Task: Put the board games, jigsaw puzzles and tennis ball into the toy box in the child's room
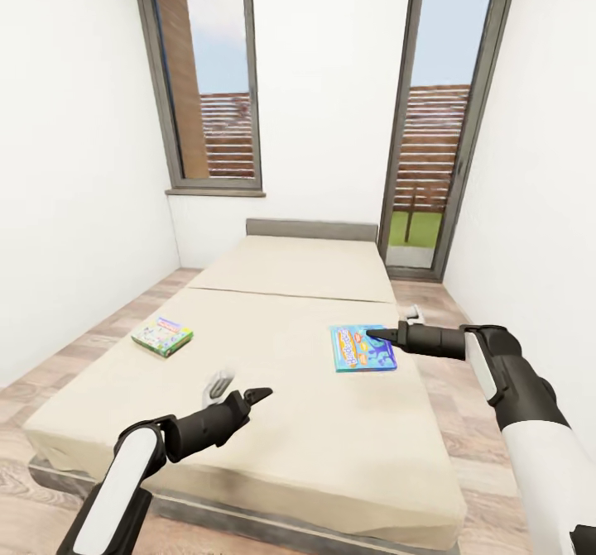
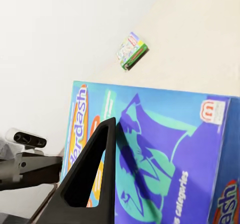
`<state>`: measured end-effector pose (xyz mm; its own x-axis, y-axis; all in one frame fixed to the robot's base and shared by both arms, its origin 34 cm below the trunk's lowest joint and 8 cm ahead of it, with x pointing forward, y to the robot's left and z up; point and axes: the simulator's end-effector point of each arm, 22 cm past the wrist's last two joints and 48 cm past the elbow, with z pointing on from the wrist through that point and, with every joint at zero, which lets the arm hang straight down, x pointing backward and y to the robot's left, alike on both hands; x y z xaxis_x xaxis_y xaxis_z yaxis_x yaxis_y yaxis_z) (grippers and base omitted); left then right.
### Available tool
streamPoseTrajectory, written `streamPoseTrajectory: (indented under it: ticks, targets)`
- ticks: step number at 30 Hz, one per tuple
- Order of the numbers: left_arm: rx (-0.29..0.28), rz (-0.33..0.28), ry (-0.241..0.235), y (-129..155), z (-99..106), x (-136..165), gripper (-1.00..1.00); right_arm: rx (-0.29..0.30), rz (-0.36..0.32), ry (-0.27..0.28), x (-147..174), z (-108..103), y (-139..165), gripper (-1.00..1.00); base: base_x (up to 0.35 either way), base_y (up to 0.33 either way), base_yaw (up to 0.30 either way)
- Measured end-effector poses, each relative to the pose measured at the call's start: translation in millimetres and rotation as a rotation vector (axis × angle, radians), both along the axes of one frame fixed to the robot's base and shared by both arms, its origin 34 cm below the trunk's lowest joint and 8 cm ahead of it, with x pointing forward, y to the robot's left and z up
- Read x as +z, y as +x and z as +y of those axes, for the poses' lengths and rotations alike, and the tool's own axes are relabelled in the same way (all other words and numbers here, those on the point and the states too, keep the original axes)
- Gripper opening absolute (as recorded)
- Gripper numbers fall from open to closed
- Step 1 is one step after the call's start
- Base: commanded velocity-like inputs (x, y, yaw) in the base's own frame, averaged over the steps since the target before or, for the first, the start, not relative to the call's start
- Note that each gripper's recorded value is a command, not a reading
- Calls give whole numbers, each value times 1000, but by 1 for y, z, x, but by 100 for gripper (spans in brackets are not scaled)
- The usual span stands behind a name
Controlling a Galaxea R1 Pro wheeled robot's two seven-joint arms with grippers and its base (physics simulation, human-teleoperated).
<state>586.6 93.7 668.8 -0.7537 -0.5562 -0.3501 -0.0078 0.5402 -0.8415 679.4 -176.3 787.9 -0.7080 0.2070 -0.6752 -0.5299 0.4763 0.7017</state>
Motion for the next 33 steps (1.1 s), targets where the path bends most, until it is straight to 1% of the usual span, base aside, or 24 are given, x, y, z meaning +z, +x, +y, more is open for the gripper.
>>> streamPoseTrajectory:
  ticks: [21,26,33]
  targets:
    - [-5,4,-8,8,-8,45,100,-9,0,-13,44,-1,11,-100,0,0,286]
    - [-23,-1,5,7,-16,55,100,-5,0,-16,54,0,12,-100,0,0,287]
    - [-17,-10,9,11,-19,71,100,-2,-2,-20,69,1,14,-100,0,0,283]
